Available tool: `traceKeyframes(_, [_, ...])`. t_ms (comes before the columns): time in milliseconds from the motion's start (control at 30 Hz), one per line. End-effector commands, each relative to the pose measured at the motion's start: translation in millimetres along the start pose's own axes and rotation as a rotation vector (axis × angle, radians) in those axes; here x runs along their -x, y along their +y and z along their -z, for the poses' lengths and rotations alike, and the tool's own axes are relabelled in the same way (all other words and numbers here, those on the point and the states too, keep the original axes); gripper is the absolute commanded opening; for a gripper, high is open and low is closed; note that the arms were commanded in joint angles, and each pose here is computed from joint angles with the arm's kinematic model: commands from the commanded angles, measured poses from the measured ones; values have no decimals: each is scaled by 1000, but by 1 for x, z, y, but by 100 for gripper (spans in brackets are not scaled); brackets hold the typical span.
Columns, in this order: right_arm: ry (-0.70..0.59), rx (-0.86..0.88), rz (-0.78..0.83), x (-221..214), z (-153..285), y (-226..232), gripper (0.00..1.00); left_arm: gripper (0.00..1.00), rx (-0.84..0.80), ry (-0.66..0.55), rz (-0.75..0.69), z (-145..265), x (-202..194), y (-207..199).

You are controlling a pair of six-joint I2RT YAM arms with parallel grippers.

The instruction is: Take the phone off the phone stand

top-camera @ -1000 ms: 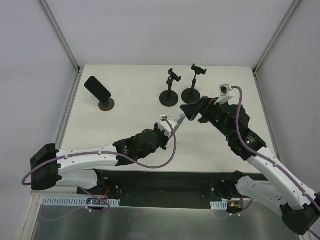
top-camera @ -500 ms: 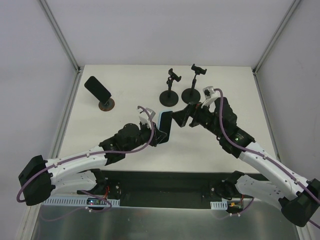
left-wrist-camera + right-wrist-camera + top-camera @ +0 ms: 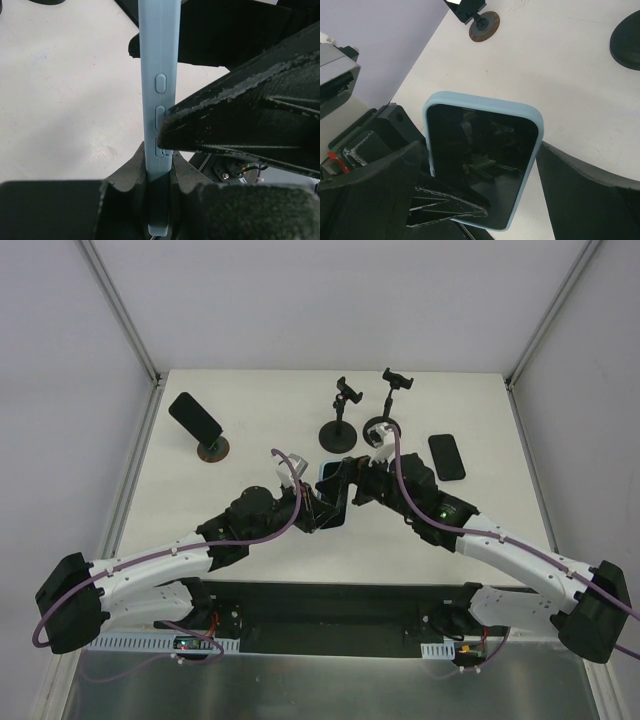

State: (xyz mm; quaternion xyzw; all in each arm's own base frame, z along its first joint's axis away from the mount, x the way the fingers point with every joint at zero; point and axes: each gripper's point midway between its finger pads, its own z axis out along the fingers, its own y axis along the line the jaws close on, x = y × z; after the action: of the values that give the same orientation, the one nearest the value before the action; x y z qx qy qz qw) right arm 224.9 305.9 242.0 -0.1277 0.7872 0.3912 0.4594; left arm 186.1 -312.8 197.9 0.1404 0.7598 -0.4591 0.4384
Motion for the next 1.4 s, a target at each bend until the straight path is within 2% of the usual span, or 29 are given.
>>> traceKeyframes(0, [-72,26,5,28,-2,23,96,0,-101,-124,17,4,36,-26])
traceKeyframes(333, [-1,-112,57,16,-7,7,99,0,-65,-120,11,4,35,-20])
traceKeyframes(533, [64,-189,96,9,-8,-1,88,0,-32,-111,-5,4,34,-14])
traceKeyframes(600, [87,-210,109,9,-8,-3,80,1,-19,-111,-8,4,35,-12])
traceKeyframes(633, [91,-219,119,10,-8,-5,76,3,-17,-108,-10,4,34,-12])
traceKeyframes(700, [111,-233,128,8,-9,-7,62,11,-12,-102,-17,5,33,-10])
traceKeyframes(733, [119,-229,126,8,-8,-7,58,23,6,-119,-22,7,37,-7])
traceKeyframes(767, [124,-228,123,7,-9,-8,49,30,16,-113,-28,7,36,-6])
traceKeyframes(800, [128,-236,113,9,-9,-12,45,35,19,-115,-42,8,37,-5])
traceKeyframes(833, [141,-226,102,7,-9,-13,41,45,23,-119,-49,10,39,-5])
traceKeyframes(867, [143,-227,92,8,-9,-15,34,49,24,-125,-58,12,43,-6])
traceKeyframes(967, [145,-258,93,15,-3,-30,26,65,43,-126,-86,18,49,-3])
traceKeyframes(1067, [149,-318,113,27,8,-52,24,72,74,-126,-108,28,56,5])
traceKeyframes(1367, [316,-557,246,36,48,-134,23,81,245,-147,-191,84,105,47])
